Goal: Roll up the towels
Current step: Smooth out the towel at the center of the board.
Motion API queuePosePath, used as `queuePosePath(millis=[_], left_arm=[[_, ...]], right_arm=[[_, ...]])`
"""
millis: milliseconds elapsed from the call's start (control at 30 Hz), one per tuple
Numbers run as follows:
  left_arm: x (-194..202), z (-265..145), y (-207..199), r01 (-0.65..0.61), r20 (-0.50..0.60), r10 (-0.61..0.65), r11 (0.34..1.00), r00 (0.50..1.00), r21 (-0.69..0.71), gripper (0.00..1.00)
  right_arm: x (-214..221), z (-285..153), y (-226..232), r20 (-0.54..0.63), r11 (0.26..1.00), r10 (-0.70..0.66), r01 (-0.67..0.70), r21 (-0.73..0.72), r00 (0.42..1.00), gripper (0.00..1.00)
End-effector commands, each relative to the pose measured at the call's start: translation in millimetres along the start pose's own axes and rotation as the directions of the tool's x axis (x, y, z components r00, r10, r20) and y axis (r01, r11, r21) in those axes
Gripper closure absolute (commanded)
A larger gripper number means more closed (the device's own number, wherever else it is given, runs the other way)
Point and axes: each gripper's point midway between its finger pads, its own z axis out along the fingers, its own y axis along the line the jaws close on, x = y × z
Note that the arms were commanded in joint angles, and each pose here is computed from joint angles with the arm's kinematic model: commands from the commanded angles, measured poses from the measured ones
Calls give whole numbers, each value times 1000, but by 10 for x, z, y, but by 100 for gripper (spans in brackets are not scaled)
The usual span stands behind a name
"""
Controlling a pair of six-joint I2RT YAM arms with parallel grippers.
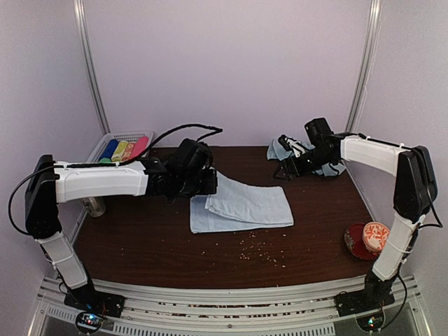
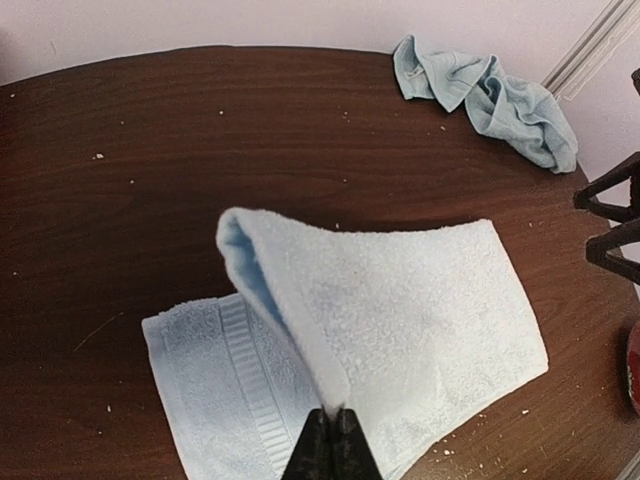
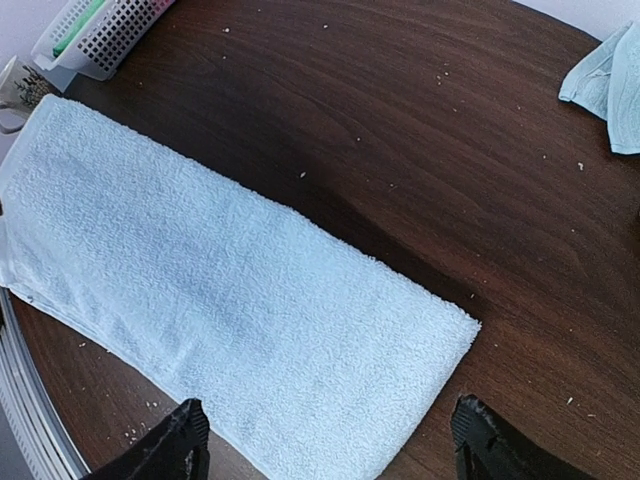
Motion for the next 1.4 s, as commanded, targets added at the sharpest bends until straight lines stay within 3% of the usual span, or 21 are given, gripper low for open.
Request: queuePosePath(millis=[0, 1100, 1367], left_arm=[[-332, -199, -123, 4, 84, -4, 1000, 996, 6, 100], [439, 314, 467, -68, -116, 47, 981, 992, -184, 100], [583, 404, 653, -74, -152, 40, 972, 988, -222, 96]], right_arm=[[14, 14, -113, 0, 999, 12, -12, 48, 1000, 16], [9, 6, -91, 1, 999, 5, -5, 37, 1000, 15], [0, -13, -77, 5, 999, 4, -4, 35, 1000, 15]])
